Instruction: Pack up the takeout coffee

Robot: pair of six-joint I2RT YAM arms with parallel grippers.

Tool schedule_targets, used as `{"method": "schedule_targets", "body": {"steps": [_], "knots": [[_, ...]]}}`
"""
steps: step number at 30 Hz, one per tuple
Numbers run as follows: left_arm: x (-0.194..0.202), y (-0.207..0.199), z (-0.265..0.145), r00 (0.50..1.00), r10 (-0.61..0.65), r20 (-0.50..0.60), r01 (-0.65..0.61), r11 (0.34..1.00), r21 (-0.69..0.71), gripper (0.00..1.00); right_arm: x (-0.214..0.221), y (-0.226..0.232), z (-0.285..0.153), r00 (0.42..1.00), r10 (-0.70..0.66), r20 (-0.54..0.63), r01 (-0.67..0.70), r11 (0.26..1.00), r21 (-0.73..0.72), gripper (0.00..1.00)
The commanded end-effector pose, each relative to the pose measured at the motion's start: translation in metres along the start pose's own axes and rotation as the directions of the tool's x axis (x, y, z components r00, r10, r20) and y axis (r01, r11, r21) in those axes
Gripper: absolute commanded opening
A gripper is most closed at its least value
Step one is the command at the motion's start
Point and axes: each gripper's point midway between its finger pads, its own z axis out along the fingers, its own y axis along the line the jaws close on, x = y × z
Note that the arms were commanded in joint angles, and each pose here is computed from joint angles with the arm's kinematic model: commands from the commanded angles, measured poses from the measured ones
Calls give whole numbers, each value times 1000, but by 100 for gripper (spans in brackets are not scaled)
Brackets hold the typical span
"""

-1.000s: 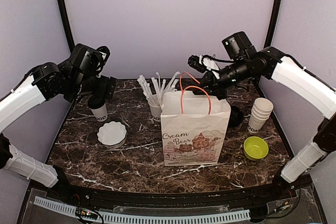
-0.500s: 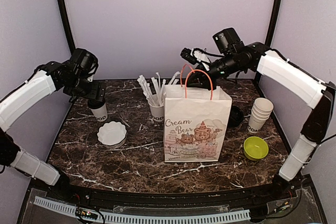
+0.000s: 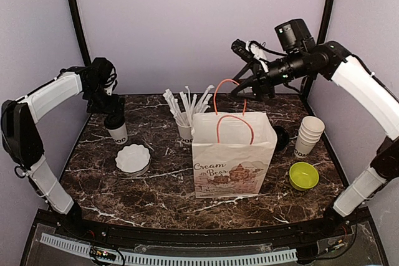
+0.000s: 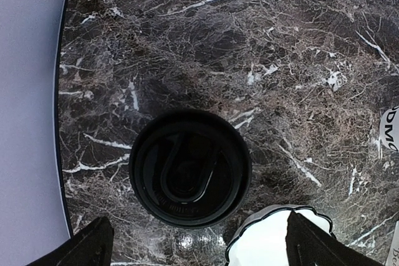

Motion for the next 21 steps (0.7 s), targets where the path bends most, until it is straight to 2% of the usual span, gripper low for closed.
{"method": "schedule_targets", "body": {"steps": [1,5,9,13,16,21], "knots": [[-3,-1,6,999,32,-35,-31,999,17,99,-16,14,-40,997,-36,74,33,999,39,65],[-8,10,15,998,28,-63,-30,999,-28,97,1,9,-66,998,-7,58,1,995,101,70],[-9,21,20,996,23,-83,-27,998,-54,94,41,-4,-82,999,42,-1,-41,979,199,72],[-6,22,28,994,11,-106,-14,1000,-25,92,81,-20,-89,992,113,-62,-90,950,300,73],[-5,15,34,993,11,-121,-8,1000,22,90,101,-24,-89,984,158,-78,-125,938,323,73],[-8,12,35,993,8,-120,-3,999,39,89,108,-27,-87,981,178,-77,-143,933,329,73]]}}
